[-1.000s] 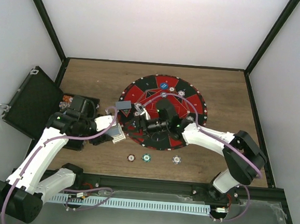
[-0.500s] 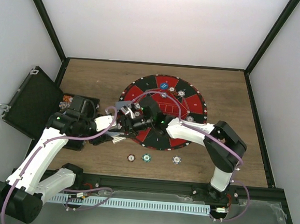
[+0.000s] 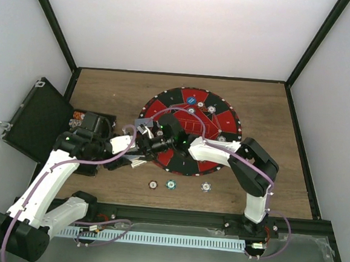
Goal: Distribute texas hold em gaming equipment
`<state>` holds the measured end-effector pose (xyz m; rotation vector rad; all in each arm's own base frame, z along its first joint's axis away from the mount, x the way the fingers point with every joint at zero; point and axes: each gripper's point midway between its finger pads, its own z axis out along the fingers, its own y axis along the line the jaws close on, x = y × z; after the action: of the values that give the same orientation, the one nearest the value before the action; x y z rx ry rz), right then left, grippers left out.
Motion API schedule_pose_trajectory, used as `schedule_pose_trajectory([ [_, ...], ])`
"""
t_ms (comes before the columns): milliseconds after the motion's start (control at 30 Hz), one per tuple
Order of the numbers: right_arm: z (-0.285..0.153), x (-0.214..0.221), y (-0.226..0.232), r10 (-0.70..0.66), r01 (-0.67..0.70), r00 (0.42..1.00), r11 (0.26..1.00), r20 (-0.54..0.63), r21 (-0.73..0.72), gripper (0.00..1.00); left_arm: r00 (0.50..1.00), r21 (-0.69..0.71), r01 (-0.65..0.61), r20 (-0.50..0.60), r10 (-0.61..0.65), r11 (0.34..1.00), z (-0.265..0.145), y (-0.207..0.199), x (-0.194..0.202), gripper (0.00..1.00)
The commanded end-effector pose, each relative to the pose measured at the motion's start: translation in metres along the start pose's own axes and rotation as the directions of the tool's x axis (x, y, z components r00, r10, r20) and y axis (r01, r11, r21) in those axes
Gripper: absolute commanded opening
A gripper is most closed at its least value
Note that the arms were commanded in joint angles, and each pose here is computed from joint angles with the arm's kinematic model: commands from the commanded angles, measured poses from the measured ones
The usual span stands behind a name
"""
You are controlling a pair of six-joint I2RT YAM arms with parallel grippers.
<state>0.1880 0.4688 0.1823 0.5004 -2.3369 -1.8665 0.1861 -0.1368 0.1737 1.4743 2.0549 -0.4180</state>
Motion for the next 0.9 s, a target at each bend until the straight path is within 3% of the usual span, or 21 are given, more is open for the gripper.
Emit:
schedule_pose_trajectory([
  [0,-0.008,-0.003,-0.016,0.027,-0.027,0.999,0.999,0.018,0.019,0.51,0.998,-0.005,-0.038,0.049,0.038,0.999,-0.008,-0.002,-0.011,0.04],
  [333,-0.037,-0.002,-0.028,0.038,-0.042,0.997,0.997,0.069,0.059,0.41,0.998,-0.005,-0.040,0.051,0.040,0.999,-0.009,0.000,-0.013,0.04],
  [867,-0.053,0.001,0.014,-0.030,0.029,0.996,1.000,0.084,0.012,0.44,0.999,-0.009,-0.040,0.031,0.041,0.999,-0.003,0.001,-0.006,0.04],
])
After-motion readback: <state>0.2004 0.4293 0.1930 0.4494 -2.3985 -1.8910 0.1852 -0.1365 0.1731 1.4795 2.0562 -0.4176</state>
